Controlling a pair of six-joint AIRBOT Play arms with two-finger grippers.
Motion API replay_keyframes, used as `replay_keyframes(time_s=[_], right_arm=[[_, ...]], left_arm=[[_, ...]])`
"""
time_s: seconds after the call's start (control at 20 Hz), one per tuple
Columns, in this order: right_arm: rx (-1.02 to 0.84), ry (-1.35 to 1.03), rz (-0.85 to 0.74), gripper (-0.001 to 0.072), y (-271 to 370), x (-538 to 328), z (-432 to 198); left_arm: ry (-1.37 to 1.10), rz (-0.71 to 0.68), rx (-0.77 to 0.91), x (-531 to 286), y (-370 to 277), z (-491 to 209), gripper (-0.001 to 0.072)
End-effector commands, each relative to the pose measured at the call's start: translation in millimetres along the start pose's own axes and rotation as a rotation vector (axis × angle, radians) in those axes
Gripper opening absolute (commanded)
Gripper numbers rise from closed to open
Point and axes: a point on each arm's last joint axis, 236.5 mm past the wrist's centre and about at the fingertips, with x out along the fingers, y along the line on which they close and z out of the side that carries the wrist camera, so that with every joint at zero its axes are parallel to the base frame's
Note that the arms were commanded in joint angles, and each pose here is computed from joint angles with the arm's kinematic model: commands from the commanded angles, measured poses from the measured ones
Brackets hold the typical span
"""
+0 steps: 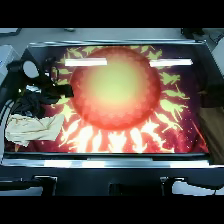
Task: Fold the clothes and pants, and hang the long-sleeved shirts on hangers.
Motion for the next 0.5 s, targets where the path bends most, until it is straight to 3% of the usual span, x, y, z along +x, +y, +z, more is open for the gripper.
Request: replay_keyframes(time_s=[0.0, 0.45], right_arm=[[-0.051, 0.276, -0.018, 0.0638, 23.9, 49.7, -73.2], [-0.059, 0.292, -0.024, 0.0635, 23.8, 48.8, -76.9]], left_arm=[[-0.018, 0.014, -0.011, 23.3, 9.9, -38.1, 0.0702], [-0.027, 0.021, -0.009, 25.6, 12.5, -38.2, 0.0703]])
